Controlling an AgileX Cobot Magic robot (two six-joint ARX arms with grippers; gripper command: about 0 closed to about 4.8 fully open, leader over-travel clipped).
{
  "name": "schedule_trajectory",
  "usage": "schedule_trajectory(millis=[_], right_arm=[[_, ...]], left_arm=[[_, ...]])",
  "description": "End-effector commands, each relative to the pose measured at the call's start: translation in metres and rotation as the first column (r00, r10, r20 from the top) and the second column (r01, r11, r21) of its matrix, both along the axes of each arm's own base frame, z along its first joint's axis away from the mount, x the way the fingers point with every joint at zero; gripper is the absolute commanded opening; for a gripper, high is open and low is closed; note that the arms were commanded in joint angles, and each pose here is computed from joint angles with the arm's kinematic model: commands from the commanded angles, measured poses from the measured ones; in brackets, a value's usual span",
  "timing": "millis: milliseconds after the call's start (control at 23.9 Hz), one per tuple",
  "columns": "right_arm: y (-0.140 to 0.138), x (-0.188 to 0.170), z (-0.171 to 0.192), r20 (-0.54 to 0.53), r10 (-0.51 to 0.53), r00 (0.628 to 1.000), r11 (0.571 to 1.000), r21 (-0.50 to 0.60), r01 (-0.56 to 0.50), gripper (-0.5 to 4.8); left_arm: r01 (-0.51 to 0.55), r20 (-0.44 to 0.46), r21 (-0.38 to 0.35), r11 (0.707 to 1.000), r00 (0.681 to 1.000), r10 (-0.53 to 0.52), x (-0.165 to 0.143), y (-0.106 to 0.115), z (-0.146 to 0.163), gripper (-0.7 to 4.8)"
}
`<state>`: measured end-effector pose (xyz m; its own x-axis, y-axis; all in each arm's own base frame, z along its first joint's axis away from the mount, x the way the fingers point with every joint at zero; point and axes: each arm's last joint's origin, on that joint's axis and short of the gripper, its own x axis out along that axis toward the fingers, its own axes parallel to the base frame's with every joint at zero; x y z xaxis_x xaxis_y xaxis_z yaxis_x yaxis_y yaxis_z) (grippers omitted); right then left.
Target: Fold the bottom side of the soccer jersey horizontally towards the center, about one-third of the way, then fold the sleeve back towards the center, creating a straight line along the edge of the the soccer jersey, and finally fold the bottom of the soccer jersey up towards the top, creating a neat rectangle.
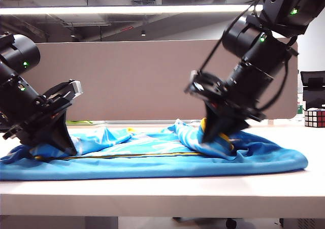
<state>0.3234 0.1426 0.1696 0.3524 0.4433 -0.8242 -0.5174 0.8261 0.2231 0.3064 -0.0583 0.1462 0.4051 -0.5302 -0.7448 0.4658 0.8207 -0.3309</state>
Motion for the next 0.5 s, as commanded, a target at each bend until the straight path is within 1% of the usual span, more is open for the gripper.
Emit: schedule_trajectory(millis=[42, 209, 293, 376, 460, 502], right_arm=[[0.001, -0.01, -0.005, -0.045, 0.023, 0.999, 0.995, -0.097, -0.028, -0.06], [-0.001, -0.014, -0.006, -0.09, 0.03, 0.996, 0.993, -0.115, -0.04, -0.06], [-0.001, -0.016, -0.007, -0.104, 0.049, 0.993, 0.99, -0.125, -0.062, -0.06], [0.0, -0.017, -0.004, -0.092, 0.078, 0.993, 0.988, -0.126, -0.089, -0.06], [0.0, -0.017, 0.003, -0.057, 0.097, 0.994, 0.989, -0.106, -0.103, -0.06], [0.001, -0.017, 0.013, -0.018, 0.115, 0.993, 0.991, -0.062, -0.116, -0.06]], left_arm=[[0.002, -0.096, 0.045, 0.999, 0.995, 0.003, -0.009, 0.002, -0.006, -0.06], [0.011, -0.156, 0.085, 0.996, 0.988, 0.002, -0.015, 0.003, -0.009, -0.06], [0.012, -0.15, 0.087, 0.996, 0.989, 0.001, -0.015, 0.003, -0.008, -0.06], [0.021, -0.118, 0.087, 0.996, 0.993, -0.01, -0.014, 0.003, -0.003, -0.06], [0.02, -0.07, 0.082, 0.996, 0.997, -0.014, -0.013, 0.003, 0.004, -0.06], [0.024, -0.026, 0.062, 0.998, 0.999, -0.023, -0.013, 0.003, 0.013, -0.06]])
